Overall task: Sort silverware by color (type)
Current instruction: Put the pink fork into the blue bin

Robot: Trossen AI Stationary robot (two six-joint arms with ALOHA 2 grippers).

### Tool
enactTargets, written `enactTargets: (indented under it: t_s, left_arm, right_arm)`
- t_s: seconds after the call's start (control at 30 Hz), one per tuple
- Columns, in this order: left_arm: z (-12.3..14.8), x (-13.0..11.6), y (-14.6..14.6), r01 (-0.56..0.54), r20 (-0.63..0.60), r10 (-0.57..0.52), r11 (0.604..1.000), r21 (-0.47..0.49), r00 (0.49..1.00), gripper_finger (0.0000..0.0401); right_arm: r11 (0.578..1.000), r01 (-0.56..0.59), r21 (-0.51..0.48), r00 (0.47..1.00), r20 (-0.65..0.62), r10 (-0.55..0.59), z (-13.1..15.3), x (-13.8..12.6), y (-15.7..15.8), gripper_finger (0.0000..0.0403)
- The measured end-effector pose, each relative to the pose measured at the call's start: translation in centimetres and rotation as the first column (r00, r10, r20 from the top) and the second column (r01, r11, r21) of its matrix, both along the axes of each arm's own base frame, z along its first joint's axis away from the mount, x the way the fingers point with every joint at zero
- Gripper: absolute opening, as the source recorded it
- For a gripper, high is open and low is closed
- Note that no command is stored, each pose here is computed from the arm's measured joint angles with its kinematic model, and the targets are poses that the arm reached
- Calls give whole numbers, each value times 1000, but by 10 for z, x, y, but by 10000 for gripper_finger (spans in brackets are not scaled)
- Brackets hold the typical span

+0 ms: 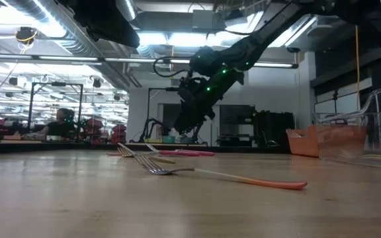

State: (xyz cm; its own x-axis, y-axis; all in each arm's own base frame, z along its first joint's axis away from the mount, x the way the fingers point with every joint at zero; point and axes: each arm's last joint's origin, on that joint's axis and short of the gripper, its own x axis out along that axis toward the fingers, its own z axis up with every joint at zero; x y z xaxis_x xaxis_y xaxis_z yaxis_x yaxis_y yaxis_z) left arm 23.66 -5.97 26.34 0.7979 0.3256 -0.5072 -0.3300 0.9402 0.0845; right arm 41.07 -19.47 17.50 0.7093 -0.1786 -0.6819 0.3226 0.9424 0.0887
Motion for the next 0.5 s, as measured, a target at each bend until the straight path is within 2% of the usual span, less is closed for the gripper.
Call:
enactTargets:
  t_s: [0.33,0.5]
  left_arm:
    - [0,0,0,-2,-1,2,1000,1,1000,85]
    - [0,0,0,-2,-1,2,1000,0,1000,85]
  right_arm:
    - [1000,-26,-10,993,-114,24,-9,-6,2,168]
    - [999,-38,21,980,-193,41,-14,-12,5,168]
